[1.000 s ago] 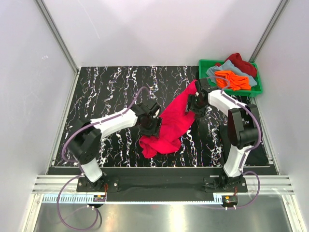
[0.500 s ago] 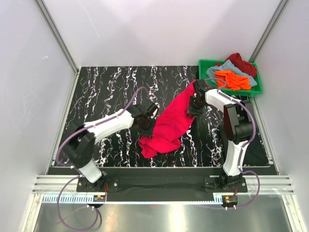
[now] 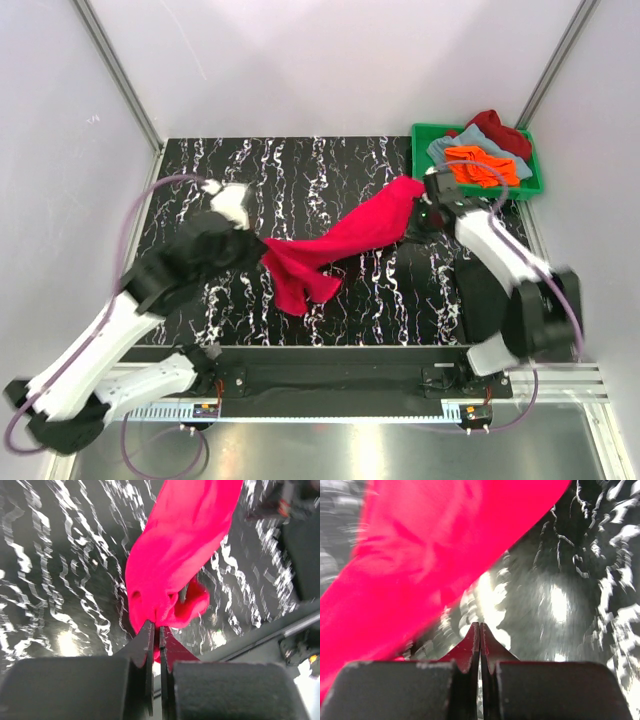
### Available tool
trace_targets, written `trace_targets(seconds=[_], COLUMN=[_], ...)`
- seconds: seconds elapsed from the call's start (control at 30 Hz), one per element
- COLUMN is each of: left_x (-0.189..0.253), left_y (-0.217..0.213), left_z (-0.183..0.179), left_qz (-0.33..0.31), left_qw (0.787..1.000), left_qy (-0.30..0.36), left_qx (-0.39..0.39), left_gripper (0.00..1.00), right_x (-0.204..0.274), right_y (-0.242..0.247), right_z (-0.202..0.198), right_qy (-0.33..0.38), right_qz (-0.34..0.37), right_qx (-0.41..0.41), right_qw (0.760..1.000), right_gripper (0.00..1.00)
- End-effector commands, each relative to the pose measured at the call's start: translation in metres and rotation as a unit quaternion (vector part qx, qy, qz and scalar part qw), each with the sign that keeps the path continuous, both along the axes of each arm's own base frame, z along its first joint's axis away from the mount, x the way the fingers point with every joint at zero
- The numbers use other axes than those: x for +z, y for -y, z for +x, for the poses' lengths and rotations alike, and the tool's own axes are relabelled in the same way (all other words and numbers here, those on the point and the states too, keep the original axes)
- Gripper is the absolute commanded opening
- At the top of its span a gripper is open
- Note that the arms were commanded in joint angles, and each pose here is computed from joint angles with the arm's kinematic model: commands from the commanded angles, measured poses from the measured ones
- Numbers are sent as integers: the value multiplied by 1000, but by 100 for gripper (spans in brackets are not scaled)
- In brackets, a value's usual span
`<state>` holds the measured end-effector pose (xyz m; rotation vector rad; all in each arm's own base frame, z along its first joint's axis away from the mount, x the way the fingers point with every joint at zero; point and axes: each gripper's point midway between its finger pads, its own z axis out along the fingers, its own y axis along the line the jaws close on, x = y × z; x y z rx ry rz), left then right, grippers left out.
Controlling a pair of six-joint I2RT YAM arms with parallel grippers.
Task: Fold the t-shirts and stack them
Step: Flatten the tshirt out
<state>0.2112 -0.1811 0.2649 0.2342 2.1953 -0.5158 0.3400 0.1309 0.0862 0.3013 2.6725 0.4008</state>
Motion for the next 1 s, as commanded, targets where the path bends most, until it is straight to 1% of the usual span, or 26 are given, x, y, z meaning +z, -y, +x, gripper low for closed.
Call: trace_targets(seconds=[0.0,0.07,0.1,0.17,0.2,0.27,0.3,0.33,0.37,0.4,0.43,0.5,0.57,0.67,0.7,0.73,0.77,0.9,0.97], left_x=[37,51,55,65,68,69,68,64,61,56,53,54,52,54,56,56,56,60,61], left_y=[-39,-57,-62,-74,-75,-72,-69,-64,-62,-61,-60,-57,-54,-51,-51,-51,-51,-55,-57], left_z=[-6,-17,-21,-30,-32,-37,-38,-39,-39,-38,-36,-35,-33,-30,-30,-29,-28,-25,-22], left_qz=[-23,-44,-52,-71,-77,-85,-86,-86,-83,-81,-78,-84,-81,-75,-72,-69,-67,-53,-44], left_qw=[995,991,990,986,985,986,988,989,990,991,991,991,992,993,993,993,993,993,992], left_qy=[64,83,89,103,107,106,100,91,84,76,71,65,60,61,64,65,66,79,85], left_qx=[69,92,98,110,108,92,86,77,75,77,81,83,79,74,73,73,72,74,78], left_gripper=[0,0,0,0,0,0,0,0,0,0,0,0,0,0,0,0,0,0,0], right_x=[93,105,125,134,148,146,131,123,118,95,92,68,49,37,22,18,2,-13,-26], right_y=[3,6,8,13,14,10,6,1,-6,-10,-15,-17,-19,-28,-32,-38,-41,-56,-64], right_z=[-12,-37,-50,-71,-81,-91,-95,-94,-89,-85,-75,-61,-42,-23,-16,-10,-7,13,19], right_qy=[133,137,162,159,179,179,159,147,136,102,107,77,69,60,37,35,13,0,-19], right_qz=[47,59,70,71,82,103,115,126,149,150,160,156,144,148,146,155,154,172,182], right_qx=[-22,-21,-20,-18,-18,-13,-17,-18,-27,-35,-38,-58,-62,-49,-47,-40,-44,-46,-50], right_qw=[990,989,984,985,980,978,980,981,979,983,981,983,985,986,987,987,987,984,982], right_gripper=[0,0,0,0,0,0,2,26,38,45,50,51,52,53,53,53,54,54,54])
